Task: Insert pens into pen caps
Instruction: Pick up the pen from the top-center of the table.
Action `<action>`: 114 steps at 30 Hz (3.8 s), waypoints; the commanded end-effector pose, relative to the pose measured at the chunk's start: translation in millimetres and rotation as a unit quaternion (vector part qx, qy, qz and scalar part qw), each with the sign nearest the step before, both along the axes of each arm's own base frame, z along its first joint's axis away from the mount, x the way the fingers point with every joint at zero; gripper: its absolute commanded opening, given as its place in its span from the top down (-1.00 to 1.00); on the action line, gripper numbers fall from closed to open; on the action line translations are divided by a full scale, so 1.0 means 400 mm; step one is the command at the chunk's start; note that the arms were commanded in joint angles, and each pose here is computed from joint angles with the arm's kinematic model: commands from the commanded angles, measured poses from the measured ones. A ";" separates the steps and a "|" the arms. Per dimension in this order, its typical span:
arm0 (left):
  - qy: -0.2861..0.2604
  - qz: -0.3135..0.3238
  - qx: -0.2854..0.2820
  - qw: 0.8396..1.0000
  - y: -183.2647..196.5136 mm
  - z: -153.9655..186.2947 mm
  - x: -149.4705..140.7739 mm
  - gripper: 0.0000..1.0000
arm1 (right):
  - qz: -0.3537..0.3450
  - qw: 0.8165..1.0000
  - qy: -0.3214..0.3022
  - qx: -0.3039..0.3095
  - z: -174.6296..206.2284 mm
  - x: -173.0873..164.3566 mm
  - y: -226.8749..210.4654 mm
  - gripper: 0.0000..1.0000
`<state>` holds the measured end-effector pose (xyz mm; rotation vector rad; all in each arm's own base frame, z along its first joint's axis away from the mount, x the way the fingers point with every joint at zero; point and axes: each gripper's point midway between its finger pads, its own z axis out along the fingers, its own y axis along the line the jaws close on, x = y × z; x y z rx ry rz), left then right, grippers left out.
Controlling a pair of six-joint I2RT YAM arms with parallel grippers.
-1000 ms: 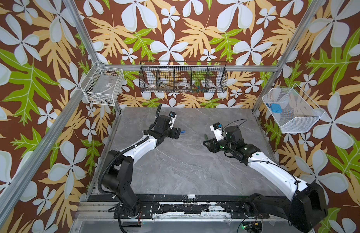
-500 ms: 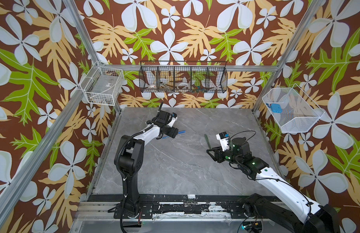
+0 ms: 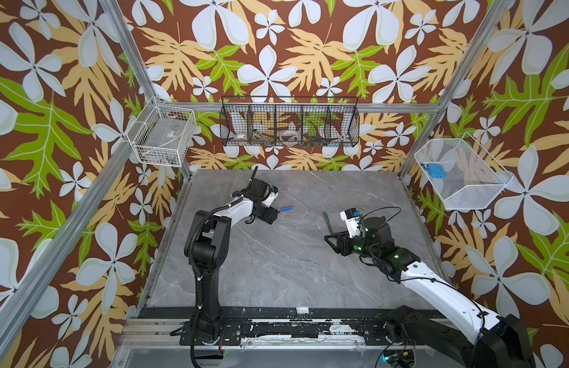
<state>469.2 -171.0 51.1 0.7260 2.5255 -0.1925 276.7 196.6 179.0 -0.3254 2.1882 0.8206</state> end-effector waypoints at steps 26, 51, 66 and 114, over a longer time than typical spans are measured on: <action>0.071 0.002 0.027 0.997 0.013 -0.099 -0.005 -0.40 | -0.003 1.000 -0.011 0.017 -0.002 0.010 0.008 -0.07; 0.067 0.039 0.020 0.997 0.004 -0.112 -0.179 0.49 | 0.031 0.999 0.019 0.025 -0.036 0.037 0.056 -0.07; 0.056 0.015 -0.032 0.998 -0.045 -0.071 -0.175 0.96 | 0.000 0.998 0.054 0.037 -0.034 0.080 0.066 -0.07; 0.013 -0.148 -0.342 0.928 -0.366 0.280 -0.437 0.99 | -0.027 0.980 0.069 0.186 -0.014 0.189 0.207 0.41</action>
